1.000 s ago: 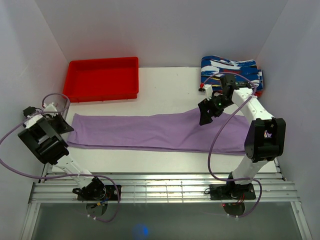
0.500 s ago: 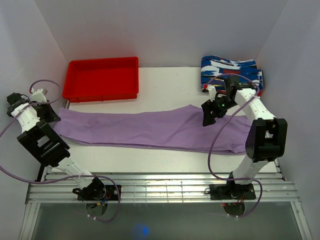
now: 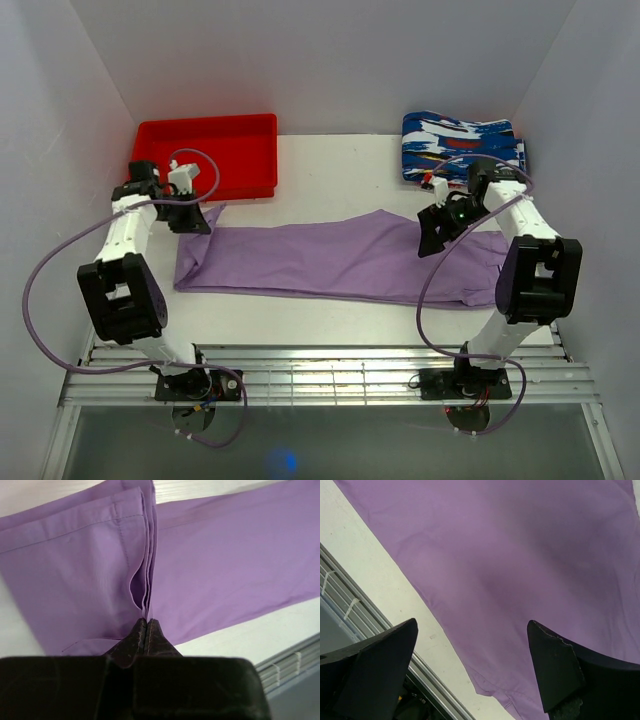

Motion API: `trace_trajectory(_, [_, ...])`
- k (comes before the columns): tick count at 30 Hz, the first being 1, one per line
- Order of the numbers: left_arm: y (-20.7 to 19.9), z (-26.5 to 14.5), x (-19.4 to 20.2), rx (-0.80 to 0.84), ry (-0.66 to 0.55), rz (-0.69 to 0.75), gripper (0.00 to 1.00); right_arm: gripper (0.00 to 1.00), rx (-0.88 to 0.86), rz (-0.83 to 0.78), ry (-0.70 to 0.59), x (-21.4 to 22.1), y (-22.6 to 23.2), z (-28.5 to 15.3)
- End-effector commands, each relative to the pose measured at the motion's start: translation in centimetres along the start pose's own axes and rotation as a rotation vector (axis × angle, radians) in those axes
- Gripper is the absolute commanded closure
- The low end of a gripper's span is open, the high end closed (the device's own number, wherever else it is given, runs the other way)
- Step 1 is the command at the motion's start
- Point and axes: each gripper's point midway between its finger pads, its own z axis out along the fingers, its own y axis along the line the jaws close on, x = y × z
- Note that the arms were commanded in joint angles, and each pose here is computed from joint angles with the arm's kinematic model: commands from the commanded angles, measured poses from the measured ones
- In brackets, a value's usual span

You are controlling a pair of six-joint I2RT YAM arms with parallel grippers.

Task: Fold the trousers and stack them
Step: Fold the trousers

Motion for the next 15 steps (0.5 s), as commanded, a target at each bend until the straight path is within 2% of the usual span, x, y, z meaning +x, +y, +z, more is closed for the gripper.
trace_trajectory(1, [-5.4, 0.7, -1.5, 0.059, -0.051, -0.032, 1.0, 0.05, -0.01, 0.023, -0.023, 1.0, 0.2, -1.3])
trace_trajectory(9, [-11.7, 6.6, -1.2, 0.132, 0.021, -0.045, 1.0, 0.03, -0.005, 0.077, 0.012, 3.2, -0.7, -1.4])
trace_trajectory(15, [-15.8, 8.8, -0.4, 0.204, 0.027, -0.044, 1.0, 0.0, -0.001, 0.113, 0.068, 5.3, -1.1, -0.7])
